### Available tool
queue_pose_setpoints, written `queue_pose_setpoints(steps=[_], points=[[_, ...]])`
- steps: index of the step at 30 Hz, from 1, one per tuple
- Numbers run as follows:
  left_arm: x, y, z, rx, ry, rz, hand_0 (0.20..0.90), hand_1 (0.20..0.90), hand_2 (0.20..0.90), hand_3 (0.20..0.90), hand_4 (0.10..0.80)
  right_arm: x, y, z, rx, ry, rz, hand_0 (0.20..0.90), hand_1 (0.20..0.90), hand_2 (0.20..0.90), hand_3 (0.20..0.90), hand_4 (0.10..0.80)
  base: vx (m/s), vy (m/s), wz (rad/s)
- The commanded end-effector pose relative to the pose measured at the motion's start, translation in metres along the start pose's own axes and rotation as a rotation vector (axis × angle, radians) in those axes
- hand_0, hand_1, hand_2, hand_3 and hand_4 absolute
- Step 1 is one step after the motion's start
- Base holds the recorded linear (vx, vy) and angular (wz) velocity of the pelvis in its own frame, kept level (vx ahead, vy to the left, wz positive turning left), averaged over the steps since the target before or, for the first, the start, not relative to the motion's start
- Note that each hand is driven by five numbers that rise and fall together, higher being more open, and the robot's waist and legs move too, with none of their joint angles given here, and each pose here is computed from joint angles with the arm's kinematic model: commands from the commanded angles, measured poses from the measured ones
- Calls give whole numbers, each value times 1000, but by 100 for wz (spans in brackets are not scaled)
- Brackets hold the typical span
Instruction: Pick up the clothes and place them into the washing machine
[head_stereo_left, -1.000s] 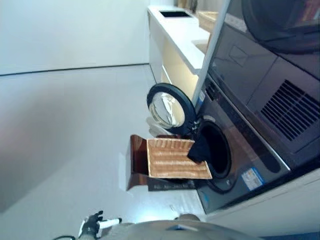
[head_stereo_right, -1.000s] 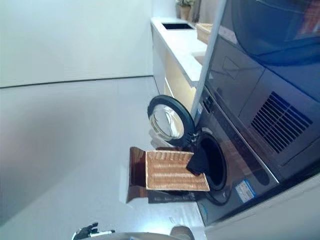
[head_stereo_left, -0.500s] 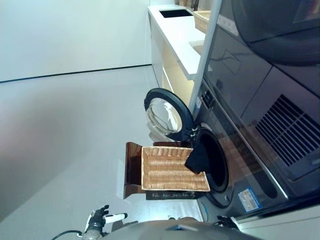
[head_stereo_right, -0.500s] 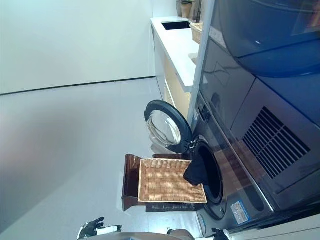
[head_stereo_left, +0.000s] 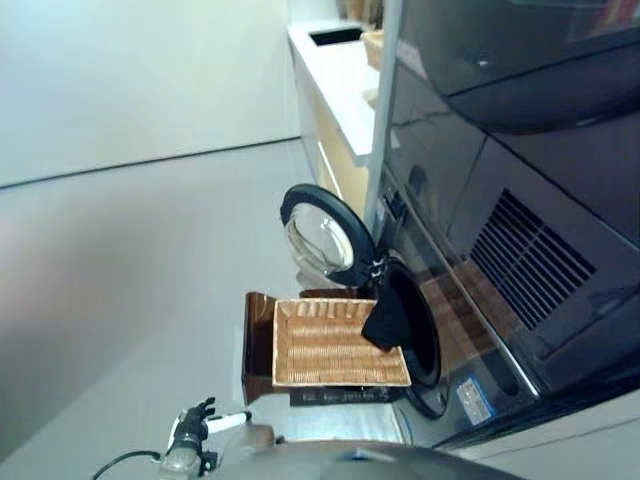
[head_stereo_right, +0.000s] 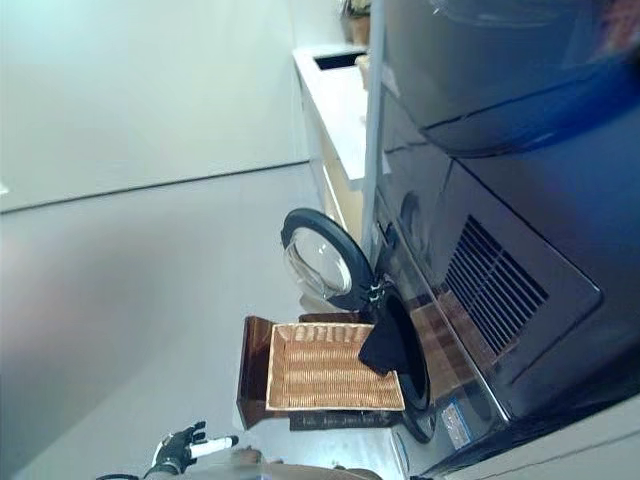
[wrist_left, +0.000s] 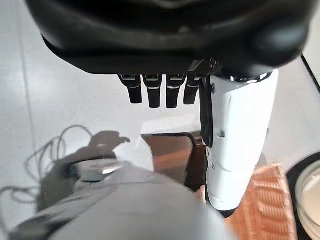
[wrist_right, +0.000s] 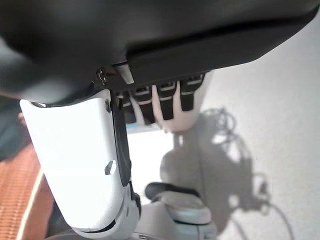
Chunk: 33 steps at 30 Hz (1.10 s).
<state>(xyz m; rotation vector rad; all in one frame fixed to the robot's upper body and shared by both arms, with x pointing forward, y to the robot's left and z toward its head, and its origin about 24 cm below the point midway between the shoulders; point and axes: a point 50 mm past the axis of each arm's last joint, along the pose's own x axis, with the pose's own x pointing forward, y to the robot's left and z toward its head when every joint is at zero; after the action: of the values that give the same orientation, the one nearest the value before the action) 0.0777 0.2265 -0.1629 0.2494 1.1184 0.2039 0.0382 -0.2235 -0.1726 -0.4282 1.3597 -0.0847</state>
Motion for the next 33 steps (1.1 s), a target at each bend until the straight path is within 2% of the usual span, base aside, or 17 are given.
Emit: queue_pose_setpoints(steps=[1, 7, 12, 14, 18, 22, 26, 29, 33], points=[[-2, -25, 14, -22, -70, -39, 900, 900, 900, 900, 800, 4, -41, 6, 10, -31, -162, 900, 900, 900, 900, 800, 322, 141, -2], [-2, -18, 5, -30, -39, -17, 900, 900, 900, 900, 800, 4, -40, 16, -1, -60, -156, 900, 900, 900, 900, 800, 287, 163, -50], [2, 1, 13, -46, -60, 43, 900, 900, 900, 900, 800, 4, -26, 43, 83, -150, -112, 900, 900, 900, 900, 800, 289, 188, -53], [5, 12, 27, -50, -107, 75, 900, 900, 900, 900, 800, 2, -21, 70, 180, -240, -93, 900, 900, 900, 900, 800, 147, 151, -7], [6, 15, 38, -58, -154, 82, 900, 900, 900, 900, 800, -1, -20, 100, 265, -324, -74, 900, 900, 900, 900, 800, 113, 204, -9], [3, 10, 25, -70, -123, 72, 900, 900, 900, 900, 800, -6, -21, 132, 386, -379, -73, 900, 900, 900, 900, 800, 220, 14, -57], [-1, 1, 11, -61, -87, 54, 900, 900, 900, 900, 800, -6, -21, 132, 502, -349, -86, 900, 900, 900, 900, 800, 155, -25, -10], [-5, -7, -3, -35, -53, 17, 900, 900, 900, 900, 800, -7, -25, 138, 470, -358, -93, 900, 900, 900, 900, 800, 166, 21, 10], [-6, -3, -2, -20, -74, 31, 900, 900, 900, 900, 800, -13, -33, 165, 127, -465, -182, 900, 900, 900, 900, 800, 33, -23, 13]])
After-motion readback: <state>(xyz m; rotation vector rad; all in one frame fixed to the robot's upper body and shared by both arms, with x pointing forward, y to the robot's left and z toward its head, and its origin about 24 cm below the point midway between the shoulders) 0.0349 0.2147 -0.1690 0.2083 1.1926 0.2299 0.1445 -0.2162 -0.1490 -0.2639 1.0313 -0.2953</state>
